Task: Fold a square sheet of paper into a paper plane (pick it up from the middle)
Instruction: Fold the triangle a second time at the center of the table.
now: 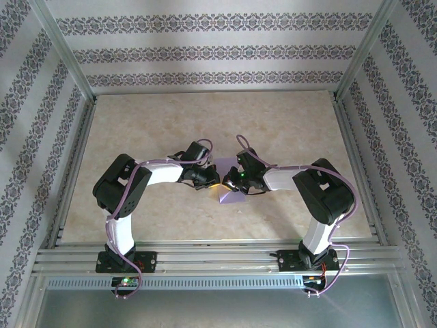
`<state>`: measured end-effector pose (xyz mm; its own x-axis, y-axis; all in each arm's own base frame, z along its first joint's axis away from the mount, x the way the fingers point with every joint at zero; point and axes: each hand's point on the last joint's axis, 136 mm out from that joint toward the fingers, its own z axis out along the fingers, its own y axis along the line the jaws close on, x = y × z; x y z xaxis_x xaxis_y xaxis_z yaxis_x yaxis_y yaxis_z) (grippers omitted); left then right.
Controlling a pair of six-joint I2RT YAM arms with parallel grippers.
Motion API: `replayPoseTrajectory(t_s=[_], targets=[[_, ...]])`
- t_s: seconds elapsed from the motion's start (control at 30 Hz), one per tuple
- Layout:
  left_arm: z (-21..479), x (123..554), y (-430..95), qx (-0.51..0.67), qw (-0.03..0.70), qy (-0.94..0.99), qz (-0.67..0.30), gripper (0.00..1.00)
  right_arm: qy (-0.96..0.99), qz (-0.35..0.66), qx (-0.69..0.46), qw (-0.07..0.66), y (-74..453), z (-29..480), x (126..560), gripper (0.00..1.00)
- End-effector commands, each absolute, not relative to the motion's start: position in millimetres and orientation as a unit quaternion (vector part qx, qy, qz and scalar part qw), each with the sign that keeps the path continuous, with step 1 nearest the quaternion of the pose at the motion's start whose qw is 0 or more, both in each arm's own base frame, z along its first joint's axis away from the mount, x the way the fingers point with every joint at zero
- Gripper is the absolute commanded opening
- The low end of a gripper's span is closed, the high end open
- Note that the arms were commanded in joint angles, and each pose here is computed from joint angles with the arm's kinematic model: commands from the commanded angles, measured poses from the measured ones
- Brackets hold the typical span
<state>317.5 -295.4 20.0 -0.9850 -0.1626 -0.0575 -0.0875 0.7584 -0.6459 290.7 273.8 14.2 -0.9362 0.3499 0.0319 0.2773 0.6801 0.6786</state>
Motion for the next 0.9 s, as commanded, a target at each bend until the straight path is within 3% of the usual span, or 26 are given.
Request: replayPoseTrajectory(t_s=[0.0, 0.23, 0.87], targets=[[-1, 303, -284, -0.066, 0.03, 0.955, -0.289, 0.0, 0.922, 0.339, 0.184, 0.031, 262, 3, 281, 0.0], [-10, 298, -278, -0.061, 0.015, 0.961, -0.27, 0.0, 0.912, 0.374, 0.14, 0.096, 261, 53, 297, 0.01], [1, 306, -286, -0.05, 0.025, 0.958, -0.283, 0.0, 0.945, 0.257, 0.191, 0.072, 219, -4, 277, 0.0]])
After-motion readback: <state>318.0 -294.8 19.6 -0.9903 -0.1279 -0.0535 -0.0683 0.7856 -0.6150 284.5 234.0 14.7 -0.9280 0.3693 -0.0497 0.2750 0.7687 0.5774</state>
